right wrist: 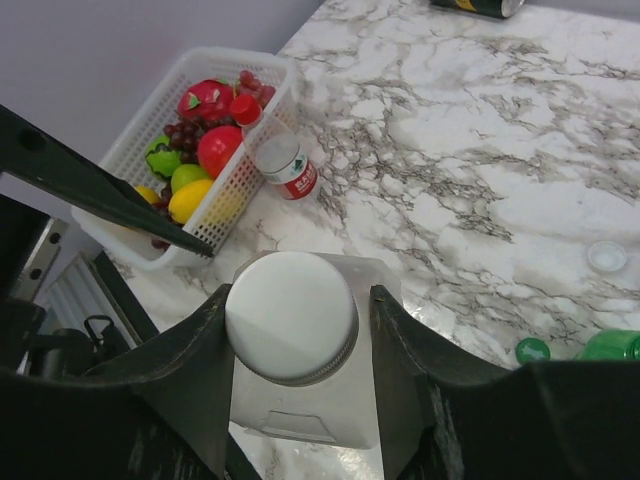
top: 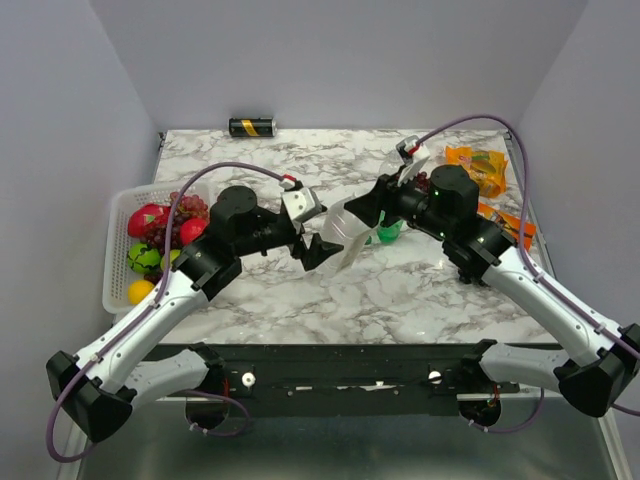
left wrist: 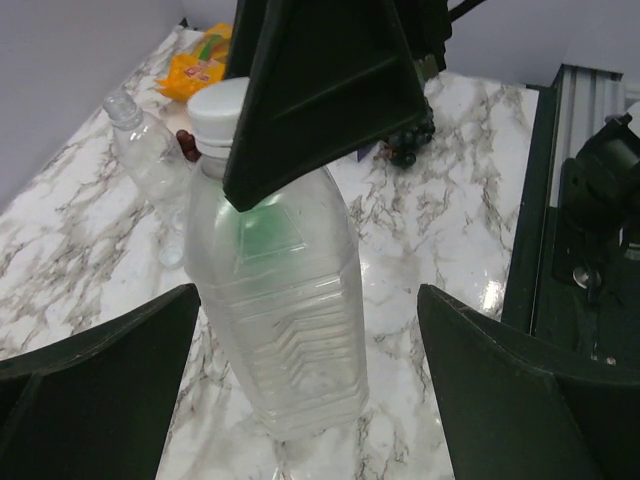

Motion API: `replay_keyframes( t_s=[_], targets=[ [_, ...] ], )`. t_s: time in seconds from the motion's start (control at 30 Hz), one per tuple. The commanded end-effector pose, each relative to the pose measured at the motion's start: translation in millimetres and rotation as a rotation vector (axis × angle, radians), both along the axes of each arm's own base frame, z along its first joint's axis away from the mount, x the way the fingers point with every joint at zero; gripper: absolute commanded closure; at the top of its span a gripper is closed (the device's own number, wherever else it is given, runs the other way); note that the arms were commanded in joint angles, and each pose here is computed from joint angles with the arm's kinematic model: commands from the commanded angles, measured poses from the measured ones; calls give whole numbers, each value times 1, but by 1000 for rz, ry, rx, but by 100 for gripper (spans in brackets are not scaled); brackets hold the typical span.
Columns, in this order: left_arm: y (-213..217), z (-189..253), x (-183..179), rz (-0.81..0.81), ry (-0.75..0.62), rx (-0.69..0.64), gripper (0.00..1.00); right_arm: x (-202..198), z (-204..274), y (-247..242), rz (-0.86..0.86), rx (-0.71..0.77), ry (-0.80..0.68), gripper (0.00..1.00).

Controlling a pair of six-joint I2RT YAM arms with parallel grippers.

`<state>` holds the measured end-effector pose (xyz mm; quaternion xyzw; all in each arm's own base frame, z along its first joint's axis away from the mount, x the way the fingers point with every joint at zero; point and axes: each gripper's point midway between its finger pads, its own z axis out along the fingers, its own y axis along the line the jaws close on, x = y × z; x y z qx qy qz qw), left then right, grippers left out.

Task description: Unscrew the bottle caps

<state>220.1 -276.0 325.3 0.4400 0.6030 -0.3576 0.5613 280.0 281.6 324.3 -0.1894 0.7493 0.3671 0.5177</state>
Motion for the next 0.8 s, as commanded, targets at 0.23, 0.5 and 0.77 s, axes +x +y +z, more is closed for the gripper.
replay_keyframes(
  t_s=[0.23,0.5,0.77],
  targets=[
    [-21,-66,12,130,4,227,1,-19,36,-8,-9,217,-40,99],
    [-24,-88,26,259,18,261,1,-19,42,-8,-12,253,-58,99],
    [-31,-101,27,257,56,248,1,-27,45,-6,21,276,-50,99]
  ],
)
